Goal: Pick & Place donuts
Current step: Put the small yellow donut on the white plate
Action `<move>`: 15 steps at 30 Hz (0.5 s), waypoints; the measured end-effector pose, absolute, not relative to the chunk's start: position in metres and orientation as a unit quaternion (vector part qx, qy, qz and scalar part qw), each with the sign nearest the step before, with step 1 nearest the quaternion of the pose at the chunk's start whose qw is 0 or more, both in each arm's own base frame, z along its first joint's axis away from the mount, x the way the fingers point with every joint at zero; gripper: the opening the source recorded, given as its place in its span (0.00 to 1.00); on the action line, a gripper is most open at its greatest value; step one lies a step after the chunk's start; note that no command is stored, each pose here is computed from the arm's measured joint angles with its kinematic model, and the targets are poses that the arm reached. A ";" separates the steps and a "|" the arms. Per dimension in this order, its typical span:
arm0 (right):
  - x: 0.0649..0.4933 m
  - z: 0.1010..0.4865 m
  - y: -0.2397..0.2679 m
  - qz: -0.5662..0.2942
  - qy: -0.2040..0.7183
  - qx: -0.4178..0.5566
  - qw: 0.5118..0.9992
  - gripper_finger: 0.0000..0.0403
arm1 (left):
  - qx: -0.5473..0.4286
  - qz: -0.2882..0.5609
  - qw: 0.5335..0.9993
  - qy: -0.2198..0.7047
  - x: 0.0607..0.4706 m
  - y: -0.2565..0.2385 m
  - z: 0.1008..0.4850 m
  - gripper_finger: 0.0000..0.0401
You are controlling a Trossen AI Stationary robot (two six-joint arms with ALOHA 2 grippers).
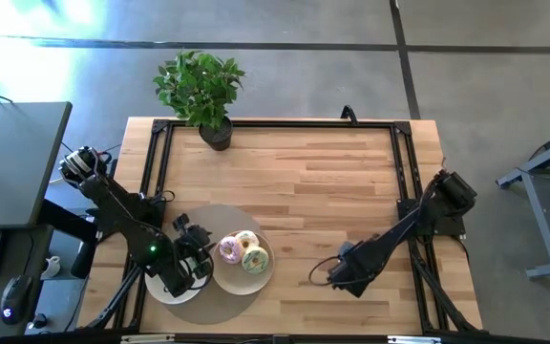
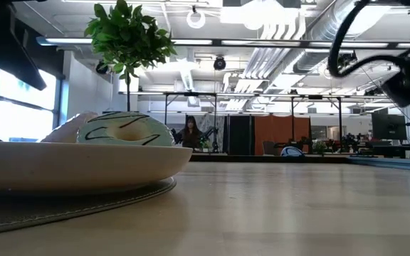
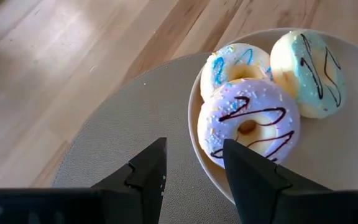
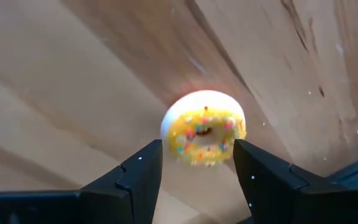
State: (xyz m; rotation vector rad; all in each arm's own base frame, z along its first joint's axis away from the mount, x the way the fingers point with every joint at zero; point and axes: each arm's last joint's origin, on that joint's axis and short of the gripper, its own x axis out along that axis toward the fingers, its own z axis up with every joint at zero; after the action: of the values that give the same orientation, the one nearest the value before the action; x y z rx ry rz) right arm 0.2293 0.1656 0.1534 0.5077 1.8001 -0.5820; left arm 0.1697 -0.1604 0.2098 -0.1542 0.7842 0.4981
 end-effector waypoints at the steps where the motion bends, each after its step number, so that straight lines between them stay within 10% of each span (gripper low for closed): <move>1: 0.228 0.150 0.165 -0.248 0.763 0.215 0.557 0.48 | -0.076 0.239 0.892 0.377 0.170 -0.161 0.210 0.38; 7: 0.223 0.140 0.163 -0.241 0.763 0.219 0.559 0.39 | -0.080 0.236 0.889 0.385 0.170 -0.161 0.209 0.38; 15: 0.236 0.150 0.163 -0.238 0.746 0.230 0.577 0.04 | -0.078 0.238 0.891 0.378 0.170 -0.161 0.210 0.38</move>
State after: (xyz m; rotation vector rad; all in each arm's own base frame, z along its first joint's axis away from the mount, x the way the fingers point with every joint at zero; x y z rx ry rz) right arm 0.2361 0.1627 0.1501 0.5392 1.7466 -0.5563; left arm 0.1700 -0.1609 0.2097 -0.1624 0.7847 0.4943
